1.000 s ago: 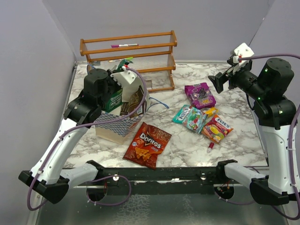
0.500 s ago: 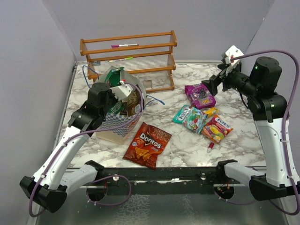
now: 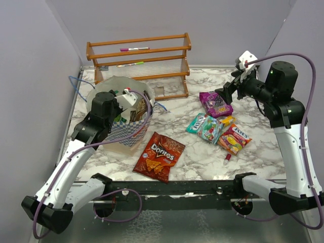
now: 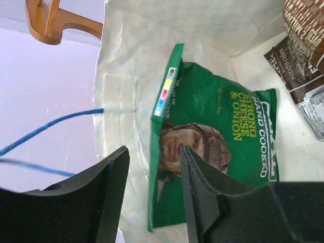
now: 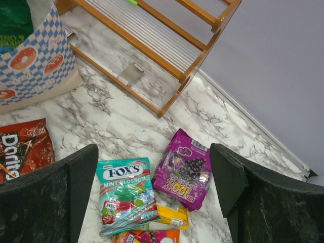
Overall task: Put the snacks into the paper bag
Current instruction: Place the snack in the paper bag, then pick up the snack from the center of the board.
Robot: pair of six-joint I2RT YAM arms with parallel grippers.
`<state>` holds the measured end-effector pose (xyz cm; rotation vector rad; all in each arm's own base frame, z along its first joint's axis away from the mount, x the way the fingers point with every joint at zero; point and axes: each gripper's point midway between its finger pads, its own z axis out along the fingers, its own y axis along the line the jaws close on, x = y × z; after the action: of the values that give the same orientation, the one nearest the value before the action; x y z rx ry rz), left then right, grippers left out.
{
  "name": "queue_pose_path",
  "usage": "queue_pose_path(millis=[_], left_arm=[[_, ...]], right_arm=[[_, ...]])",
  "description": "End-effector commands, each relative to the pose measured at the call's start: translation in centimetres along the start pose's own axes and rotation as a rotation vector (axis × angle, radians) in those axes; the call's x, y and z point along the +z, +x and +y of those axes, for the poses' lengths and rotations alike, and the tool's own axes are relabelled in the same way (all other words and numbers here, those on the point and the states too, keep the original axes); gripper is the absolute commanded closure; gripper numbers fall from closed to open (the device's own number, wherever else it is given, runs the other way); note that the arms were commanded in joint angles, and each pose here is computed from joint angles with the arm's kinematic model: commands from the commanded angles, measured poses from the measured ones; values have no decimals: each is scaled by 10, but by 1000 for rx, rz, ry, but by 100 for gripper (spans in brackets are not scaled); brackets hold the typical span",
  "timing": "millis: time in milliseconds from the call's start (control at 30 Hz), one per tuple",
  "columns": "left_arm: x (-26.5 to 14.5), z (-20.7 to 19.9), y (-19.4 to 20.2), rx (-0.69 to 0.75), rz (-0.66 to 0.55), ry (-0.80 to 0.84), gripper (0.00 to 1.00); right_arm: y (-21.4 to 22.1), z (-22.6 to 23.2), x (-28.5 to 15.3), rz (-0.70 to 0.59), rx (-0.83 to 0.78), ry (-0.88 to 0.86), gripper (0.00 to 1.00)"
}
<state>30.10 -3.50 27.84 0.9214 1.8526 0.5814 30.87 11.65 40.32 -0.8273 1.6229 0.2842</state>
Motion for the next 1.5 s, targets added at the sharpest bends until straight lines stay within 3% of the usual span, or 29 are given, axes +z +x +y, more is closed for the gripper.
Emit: queue_pose_path(millis=[0,333,600,833,1200,1467], left_arm=[[-9,15,-1,-27,4,-49,49],[-9,18,-49,-97,-127,58,32],[-4,39,-103,-208,-255,76,15],[-1,44,-142,-284,-353,130,12],[14,18,-158,-300,-383,266,12],[10,11,-165,-307,-404,321,12]], right_arm=[[3,2,3,-15,5,-13,9],[43,3,12,65,23,11,9],[130,6,22,258,45,56,9],[202,11,35,408,79,74,11],[281,42,43,602,119,-68,13],[256,100,67,447,178,-398,18]])
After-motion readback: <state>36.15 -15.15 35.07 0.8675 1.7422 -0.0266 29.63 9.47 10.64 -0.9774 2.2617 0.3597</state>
